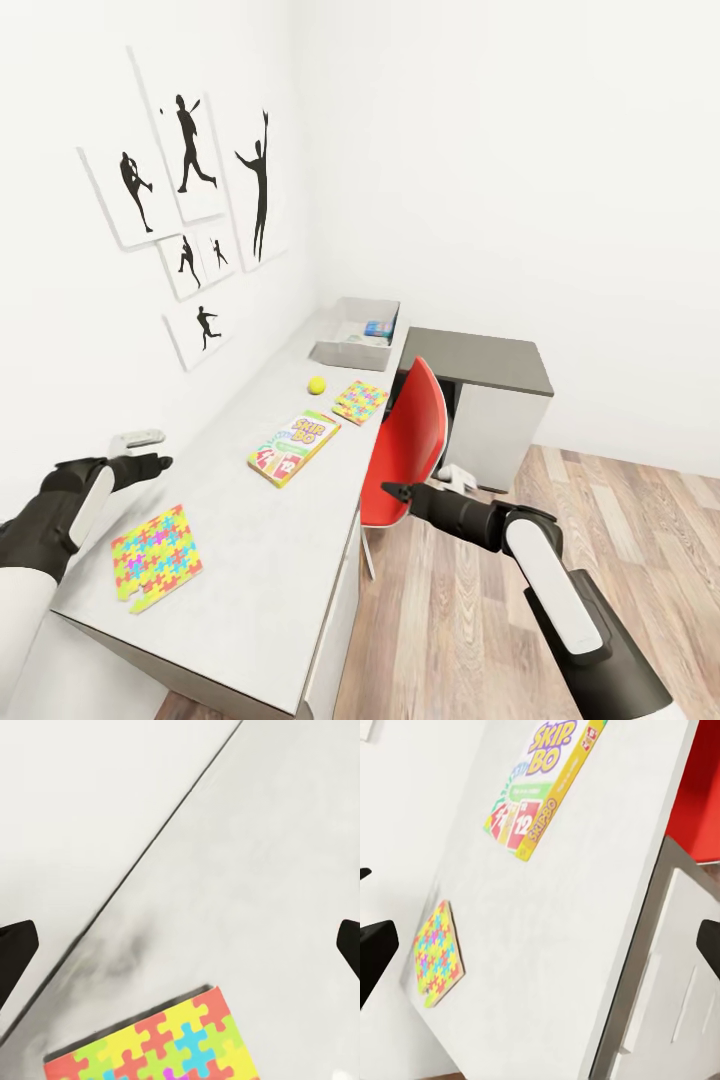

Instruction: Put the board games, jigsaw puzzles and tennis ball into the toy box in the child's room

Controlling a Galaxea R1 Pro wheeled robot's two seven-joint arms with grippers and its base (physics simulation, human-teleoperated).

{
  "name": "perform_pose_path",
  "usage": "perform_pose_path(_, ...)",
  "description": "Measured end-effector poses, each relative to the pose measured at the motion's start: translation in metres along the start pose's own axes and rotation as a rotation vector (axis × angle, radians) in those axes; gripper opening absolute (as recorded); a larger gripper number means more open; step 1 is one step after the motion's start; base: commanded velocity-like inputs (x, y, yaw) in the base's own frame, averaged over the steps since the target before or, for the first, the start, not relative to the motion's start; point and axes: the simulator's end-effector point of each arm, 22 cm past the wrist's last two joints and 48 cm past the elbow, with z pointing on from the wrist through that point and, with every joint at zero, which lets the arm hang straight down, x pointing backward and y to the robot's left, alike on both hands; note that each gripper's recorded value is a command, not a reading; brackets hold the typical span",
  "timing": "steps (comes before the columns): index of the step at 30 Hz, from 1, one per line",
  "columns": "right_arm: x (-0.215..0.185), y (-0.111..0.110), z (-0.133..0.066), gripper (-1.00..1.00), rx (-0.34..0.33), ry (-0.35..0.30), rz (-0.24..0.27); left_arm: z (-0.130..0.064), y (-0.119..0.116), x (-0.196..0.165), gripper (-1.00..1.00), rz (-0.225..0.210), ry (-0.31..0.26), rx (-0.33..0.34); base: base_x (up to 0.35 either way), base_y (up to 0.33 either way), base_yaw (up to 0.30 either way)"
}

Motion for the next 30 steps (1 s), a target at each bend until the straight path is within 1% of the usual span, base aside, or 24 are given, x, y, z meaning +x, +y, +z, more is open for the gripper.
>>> perform_pose_path(6,0.001,-0.004,0.001,1.0,0.029,0.0,-0.034,0.002,-0.002,0.001,1.0,0.016,-0.009,-0.014,0.0,0.0,0.0)
perform_pose_path(10,0.011,0.003,0.007,1.0,0.029,0.02,-0.068,0.006,-0.006,0.004,1.0,0.029,-0.02,-0.019,0.0,0.0,0.0)
perform_pose_path(13,0.032,0.019,0.015,1.0,0.01,0.063,-0.11,0.012,-0.012,0.018,1.0,0.041,-0.003,-0.021,0.0,0.0,0.0)
perform_pose_path(18,0.06,0.039,0.023,1.0,-0.016,0.12,-0.163,0.017,-0.02,0.03,1.0,0.069,0.011,-0.028,0.0,0.0,0.0)
perform_pose_path(24,0.066,0.048,0.024,1.0,-0.033,0.131,-0.182,0.019,-0.028,0.035,1.0,0.077,0.014,-0.022,0.0,0.0,0.0)
perform_pose_path(28,0.063,0.048,0.023,1.0,-0.034,0.126,-0.179,0.019,-0.033,0.037,1.0,0.076,0.018,-0.016,0.0,0.0,0.0)
perform_pose_path(30,0.058,0.043,0.021,1.0,-0.028,0.115,-0.171,0.02,-0.035,0.038,1.0,0.075,0.018,-0.013,0.0,0.0,0.0)
